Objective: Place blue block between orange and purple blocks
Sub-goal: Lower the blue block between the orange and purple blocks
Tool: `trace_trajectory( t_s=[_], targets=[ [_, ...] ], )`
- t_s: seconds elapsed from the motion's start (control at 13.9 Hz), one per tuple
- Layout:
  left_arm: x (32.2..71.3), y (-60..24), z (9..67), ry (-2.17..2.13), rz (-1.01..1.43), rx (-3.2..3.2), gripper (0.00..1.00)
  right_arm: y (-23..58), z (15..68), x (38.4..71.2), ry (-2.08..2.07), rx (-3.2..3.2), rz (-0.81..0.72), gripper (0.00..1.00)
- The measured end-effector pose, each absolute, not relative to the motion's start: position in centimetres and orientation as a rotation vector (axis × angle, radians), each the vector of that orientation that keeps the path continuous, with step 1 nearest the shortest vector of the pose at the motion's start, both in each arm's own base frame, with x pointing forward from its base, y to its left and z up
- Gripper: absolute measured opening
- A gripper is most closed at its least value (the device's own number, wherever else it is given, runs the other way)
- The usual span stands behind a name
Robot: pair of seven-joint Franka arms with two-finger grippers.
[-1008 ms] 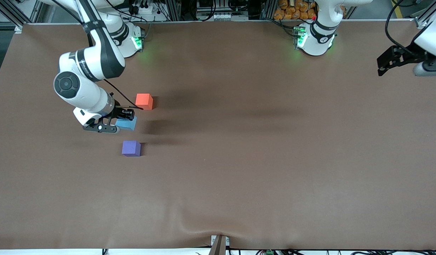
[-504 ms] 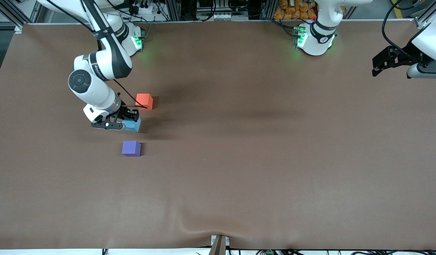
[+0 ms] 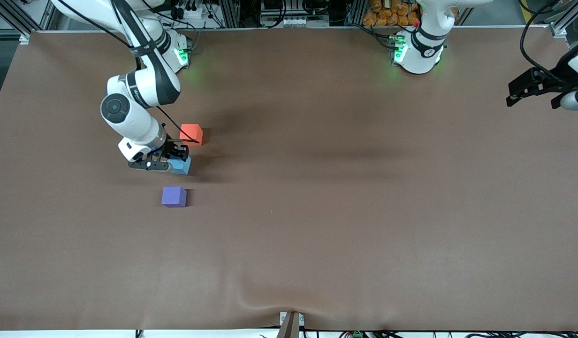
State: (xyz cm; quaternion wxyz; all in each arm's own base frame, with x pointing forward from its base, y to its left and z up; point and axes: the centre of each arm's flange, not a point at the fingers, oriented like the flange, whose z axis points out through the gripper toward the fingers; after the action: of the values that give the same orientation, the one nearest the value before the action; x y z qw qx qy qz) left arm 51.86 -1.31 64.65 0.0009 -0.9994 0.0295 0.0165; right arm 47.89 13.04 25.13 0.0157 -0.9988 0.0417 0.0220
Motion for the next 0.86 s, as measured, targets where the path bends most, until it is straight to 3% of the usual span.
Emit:
trace_trajectory(
  t_s=[0.86],
  targets=[
    [52.7, -2.0, 63.9, -0.042, 0.047, -3.137, 1.00, 13.9, 21.9, 46.9, 0.055, -3.111, 0.093, 0.50]
  ],
)
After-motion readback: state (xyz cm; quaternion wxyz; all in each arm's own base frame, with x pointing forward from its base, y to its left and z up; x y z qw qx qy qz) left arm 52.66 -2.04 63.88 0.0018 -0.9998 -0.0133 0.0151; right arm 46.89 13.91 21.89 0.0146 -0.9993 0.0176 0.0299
